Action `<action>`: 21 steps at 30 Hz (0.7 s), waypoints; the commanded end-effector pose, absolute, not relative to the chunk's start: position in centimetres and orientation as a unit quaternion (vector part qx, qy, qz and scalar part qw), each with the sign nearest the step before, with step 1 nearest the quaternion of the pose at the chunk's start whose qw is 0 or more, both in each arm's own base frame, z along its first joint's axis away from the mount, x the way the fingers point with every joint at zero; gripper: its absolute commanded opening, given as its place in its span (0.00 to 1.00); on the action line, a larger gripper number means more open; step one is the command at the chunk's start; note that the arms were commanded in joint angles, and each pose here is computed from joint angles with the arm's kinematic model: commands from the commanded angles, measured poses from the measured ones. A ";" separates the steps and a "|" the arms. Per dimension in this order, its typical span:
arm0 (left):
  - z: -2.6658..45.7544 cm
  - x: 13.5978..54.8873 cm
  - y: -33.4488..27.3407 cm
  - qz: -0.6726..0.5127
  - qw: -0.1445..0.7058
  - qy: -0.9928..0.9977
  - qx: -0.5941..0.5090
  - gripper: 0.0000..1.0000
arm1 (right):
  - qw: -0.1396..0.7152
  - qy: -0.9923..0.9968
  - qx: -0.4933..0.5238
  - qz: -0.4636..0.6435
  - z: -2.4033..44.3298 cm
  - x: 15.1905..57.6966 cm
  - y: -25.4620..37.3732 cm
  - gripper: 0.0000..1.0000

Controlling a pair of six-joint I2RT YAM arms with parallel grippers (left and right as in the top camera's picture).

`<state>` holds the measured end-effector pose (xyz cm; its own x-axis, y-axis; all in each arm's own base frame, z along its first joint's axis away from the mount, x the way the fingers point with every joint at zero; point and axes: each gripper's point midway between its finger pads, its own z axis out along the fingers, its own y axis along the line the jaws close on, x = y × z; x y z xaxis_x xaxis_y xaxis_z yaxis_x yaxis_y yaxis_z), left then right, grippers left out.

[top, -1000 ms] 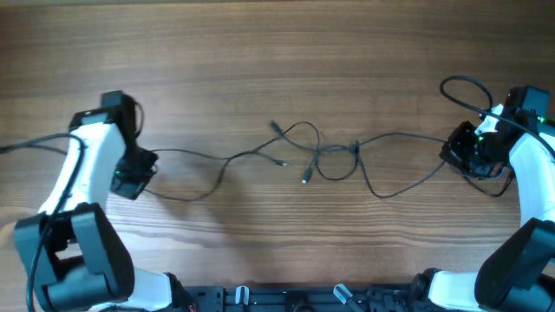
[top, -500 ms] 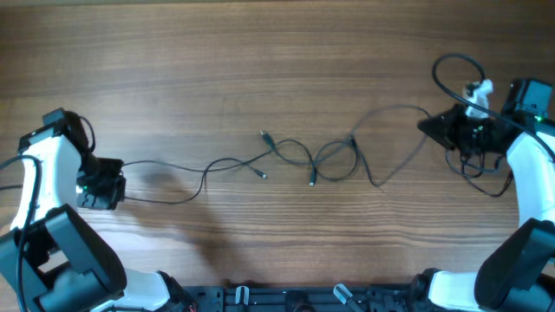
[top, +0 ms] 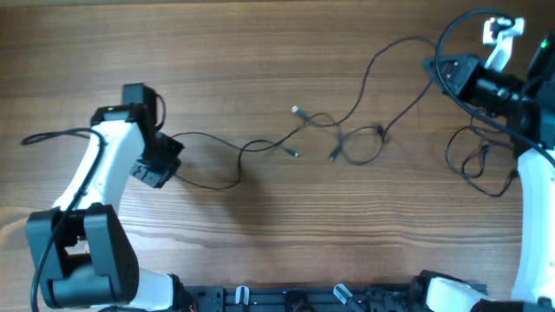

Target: Untangle cables

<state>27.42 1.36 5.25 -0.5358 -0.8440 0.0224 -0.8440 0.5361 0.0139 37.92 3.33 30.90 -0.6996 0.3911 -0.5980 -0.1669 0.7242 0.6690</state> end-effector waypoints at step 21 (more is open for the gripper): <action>4.3 27.1 -3.5 -0.014 0.004 -0.921 0.388 0.05 | 0.594 0.769 0.071 0.225 48.0 38.9 -1.2 0.04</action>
